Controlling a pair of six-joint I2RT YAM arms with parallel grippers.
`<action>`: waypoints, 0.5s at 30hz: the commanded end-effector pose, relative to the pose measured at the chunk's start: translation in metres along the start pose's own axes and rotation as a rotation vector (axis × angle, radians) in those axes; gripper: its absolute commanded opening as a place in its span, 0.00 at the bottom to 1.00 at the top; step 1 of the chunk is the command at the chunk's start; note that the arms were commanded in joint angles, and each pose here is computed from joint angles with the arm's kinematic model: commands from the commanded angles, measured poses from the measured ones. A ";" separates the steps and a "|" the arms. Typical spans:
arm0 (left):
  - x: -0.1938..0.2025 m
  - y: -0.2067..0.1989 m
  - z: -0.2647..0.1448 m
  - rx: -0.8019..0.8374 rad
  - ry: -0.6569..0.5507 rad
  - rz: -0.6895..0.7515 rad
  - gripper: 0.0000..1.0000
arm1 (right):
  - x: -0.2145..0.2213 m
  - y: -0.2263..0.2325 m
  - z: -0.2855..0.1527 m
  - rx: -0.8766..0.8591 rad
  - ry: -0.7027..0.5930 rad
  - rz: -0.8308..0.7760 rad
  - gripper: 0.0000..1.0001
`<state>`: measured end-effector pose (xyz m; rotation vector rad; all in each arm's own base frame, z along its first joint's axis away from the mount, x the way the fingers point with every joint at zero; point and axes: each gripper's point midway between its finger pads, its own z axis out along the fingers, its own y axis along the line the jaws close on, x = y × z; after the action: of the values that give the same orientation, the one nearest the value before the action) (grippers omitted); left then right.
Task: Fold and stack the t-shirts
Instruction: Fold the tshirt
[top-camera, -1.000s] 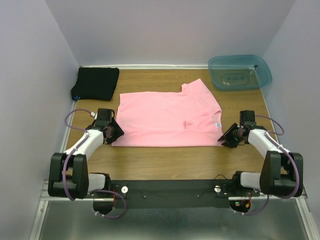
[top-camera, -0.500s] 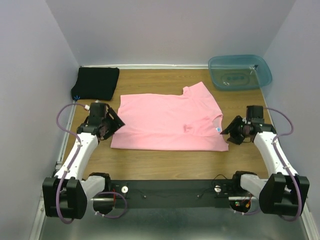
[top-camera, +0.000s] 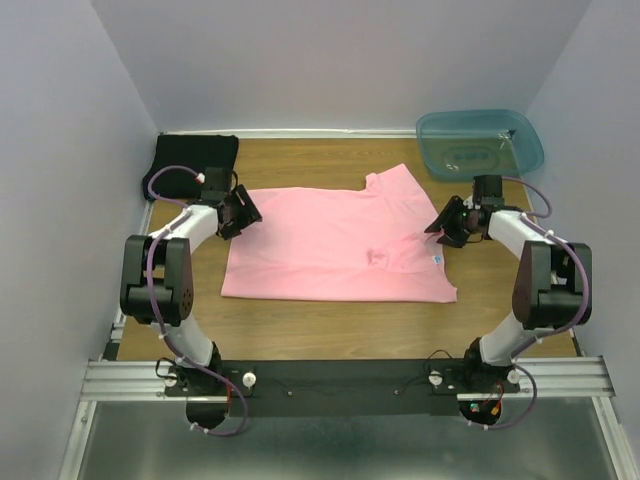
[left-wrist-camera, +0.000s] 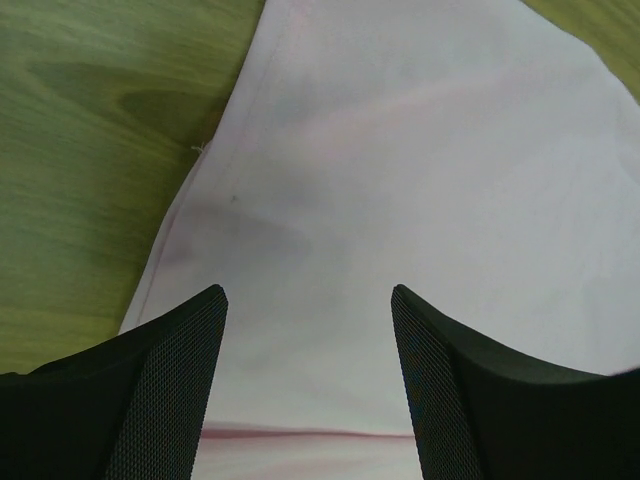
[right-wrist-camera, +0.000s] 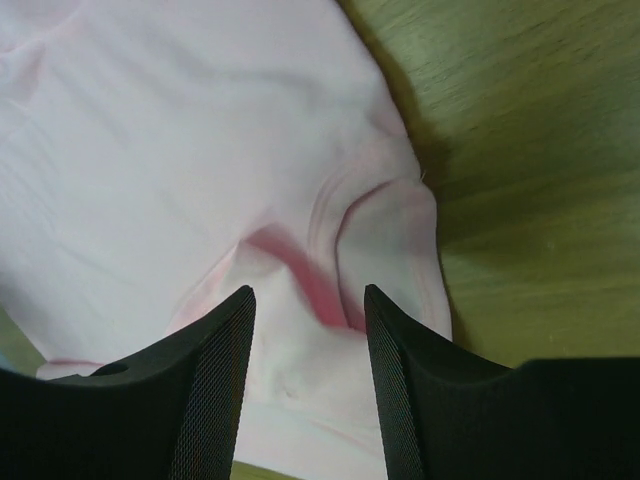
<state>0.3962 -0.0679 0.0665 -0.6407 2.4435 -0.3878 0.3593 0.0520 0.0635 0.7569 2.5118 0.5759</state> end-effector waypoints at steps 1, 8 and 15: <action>-0.007 0.000 0.017 -0.004 -0.012 0.015 0.75 | -0.016 0.005 0.021 -0.026 -0.024 -0.032 0.56; 0.060 0.050 0.022 -0.135 0.115 -0.090 0.75 | -0.007 -0.030 0.033 0.088 -0.018 -0.003 0.54; 0.111 0.072 -0.013 -0.137 0.151 -0.192 0.75 | 0.032 -0.070 0.012 0.205 -0.009 0.062 0.54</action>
<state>0.3472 -0.0684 0.0330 -0.7949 2.4053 -0.4402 0.3486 0.0367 0.0237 0.8314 2.5224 0.4875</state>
